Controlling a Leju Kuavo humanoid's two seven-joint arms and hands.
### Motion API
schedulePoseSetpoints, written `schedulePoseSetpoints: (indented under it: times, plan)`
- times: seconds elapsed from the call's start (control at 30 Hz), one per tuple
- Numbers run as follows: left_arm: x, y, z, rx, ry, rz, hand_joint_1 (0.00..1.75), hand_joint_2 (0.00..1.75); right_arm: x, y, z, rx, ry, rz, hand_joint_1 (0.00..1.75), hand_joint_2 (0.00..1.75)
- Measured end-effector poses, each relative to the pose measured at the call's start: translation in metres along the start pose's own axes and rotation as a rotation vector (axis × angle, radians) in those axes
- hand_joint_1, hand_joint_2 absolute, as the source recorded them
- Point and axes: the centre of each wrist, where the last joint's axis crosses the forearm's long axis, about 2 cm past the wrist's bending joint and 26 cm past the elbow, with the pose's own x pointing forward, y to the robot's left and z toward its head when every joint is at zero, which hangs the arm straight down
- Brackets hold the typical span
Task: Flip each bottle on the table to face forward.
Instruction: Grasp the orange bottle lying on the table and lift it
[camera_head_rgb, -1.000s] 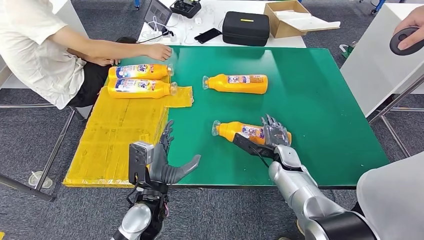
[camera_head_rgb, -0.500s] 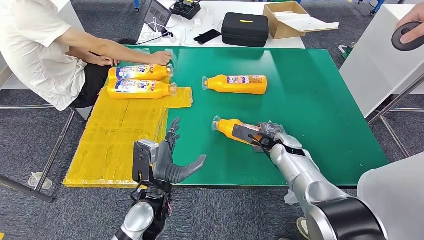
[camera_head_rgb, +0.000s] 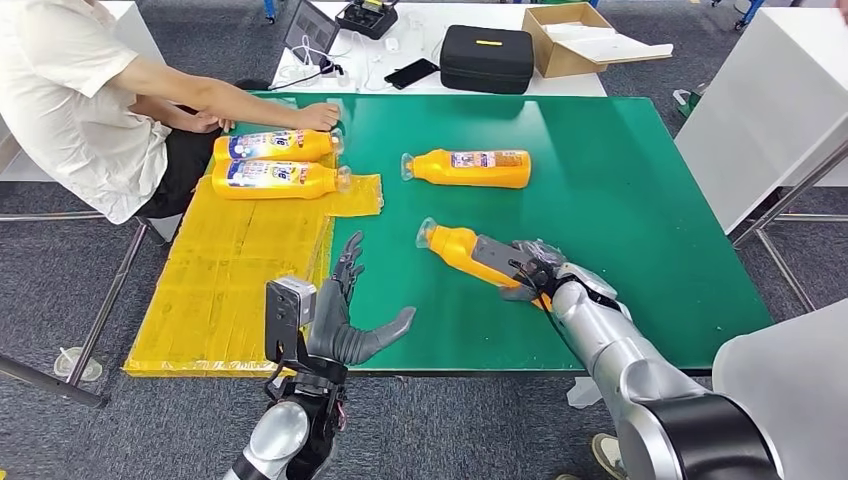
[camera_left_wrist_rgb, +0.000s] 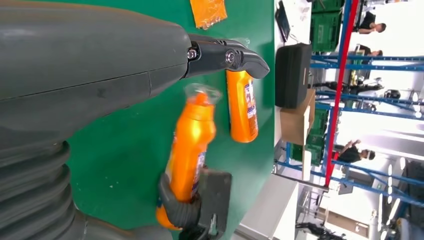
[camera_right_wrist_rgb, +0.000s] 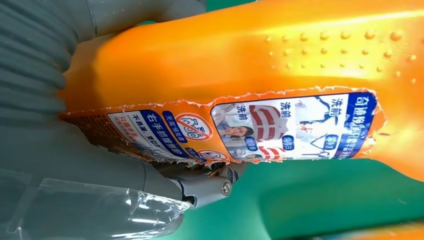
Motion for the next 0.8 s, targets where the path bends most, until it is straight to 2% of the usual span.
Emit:
schedulePoseSetpoints:
  times: [0.13, 0.33, 0.53, 0.67, 0.8]
  plan:
    - [-0.003, 0.001, 0.005, 0.041, 0.028, 0.051, 0.00, 1.75, -0.006, 0.010, 0.003, -0.041, -0.181, -0.170, 1.75, 1.75]
    - [-0.008, 0.002, 0.010, 0.068, 0.065, 0.086, 0.00, 1.75, -0.010, 0.020, 0.006, -0.075, -0.246, -0.266, 1.75, 1.75]
    - [-0.020, 0.009, 0.018, 0.221, 0.199, 0.222, 0.00, 1.75, -0.009, 0.045, 0.015, -0.160, -0.410, -0.508, 1.75, 1.75]
    - [-0.026, 0.010, 0.022, 0.244, 0.201, 0.208, 0.00, 1.75, 0.001, 0.064, 0.025, -0.199, -0.492, -0.598, 1.75, 1.75]
    - [-0.026, 0.007, 0.023, 0.198, 0.151, 0.148, 0.00, 1.75, 0.014, 0.078, 0.032, -0.201, -0.558, -0.596, 1.75, 1.75]
